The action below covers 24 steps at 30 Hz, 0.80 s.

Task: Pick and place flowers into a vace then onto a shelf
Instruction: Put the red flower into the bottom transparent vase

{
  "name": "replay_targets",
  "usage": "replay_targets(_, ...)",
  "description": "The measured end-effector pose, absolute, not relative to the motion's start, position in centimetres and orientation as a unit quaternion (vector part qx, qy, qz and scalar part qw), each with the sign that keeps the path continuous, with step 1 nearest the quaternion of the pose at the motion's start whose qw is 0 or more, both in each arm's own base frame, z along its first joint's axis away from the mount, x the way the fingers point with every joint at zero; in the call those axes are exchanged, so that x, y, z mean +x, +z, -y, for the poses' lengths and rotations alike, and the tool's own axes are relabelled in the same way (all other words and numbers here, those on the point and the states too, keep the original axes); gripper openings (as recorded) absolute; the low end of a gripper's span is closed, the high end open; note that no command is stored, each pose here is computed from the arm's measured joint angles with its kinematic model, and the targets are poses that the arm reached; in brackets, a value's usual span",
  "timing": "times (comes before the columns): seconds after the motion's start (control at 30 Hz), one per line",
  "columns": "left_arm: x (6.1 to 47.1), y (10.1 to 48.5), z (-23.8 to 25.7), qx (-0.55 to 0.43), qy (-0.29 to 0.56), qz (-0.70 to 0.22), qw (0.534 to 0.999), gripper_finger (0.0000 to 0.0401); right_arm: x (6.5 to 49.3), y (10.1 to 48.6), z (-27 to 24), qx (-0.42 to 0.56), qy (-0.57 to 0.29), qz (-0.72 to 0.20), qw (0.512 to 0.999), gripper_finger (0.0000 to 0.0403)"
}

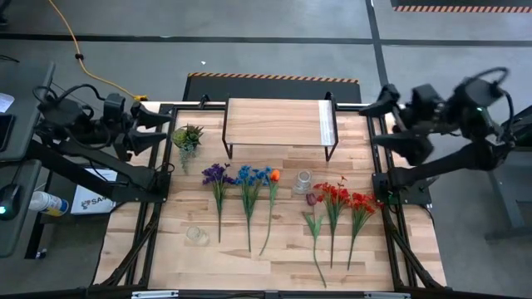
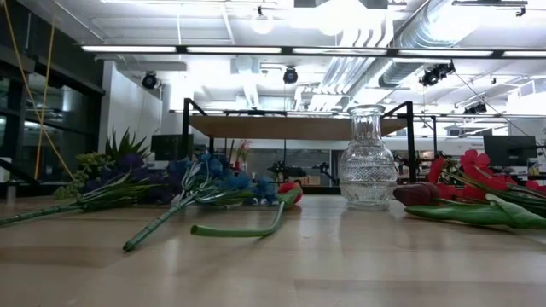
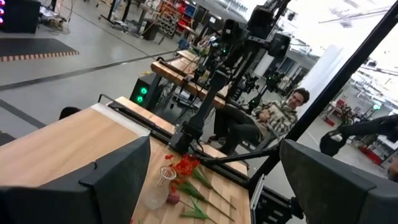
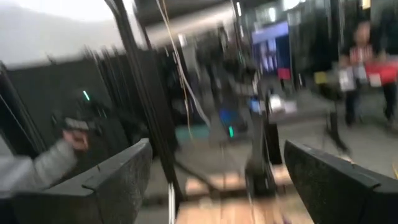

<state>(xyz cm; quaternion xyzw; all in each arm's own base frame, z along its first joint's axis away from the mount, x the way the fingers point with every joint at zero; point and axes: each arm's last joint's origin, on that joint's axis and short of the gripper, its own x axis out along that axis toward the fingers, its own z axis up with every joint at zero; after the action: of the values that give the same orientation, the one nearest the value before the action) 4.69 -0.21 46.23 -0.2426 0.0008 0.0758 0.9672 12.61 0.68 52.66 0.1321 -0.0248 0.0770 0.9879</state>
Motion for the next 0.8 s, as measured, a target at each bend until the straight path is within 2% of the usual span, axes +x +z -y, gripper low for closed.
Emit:
replay_targets(0.27,4.3,45.7,0.1,-0.247,0.087,-0.038,0.964,0.039,15.5,53.7,-0.6,0.215,0.021,-0.147,0.965,0.0351)
replay_targets(0.53,4.1,45.0,0.0,-0.239,0.097,-0.072,0.963,0.039,15.8,50.9,-0.8,0.302,-0.085,-0.33,0.89,0.0351)
replay_targets(0.8,3.9,44.4,-0.1,-0.228,0.106,-0.098,0.963,0.039,16.1,48.6,-3.1,0.346,-0.124,-0.389,0.845,0.0351)
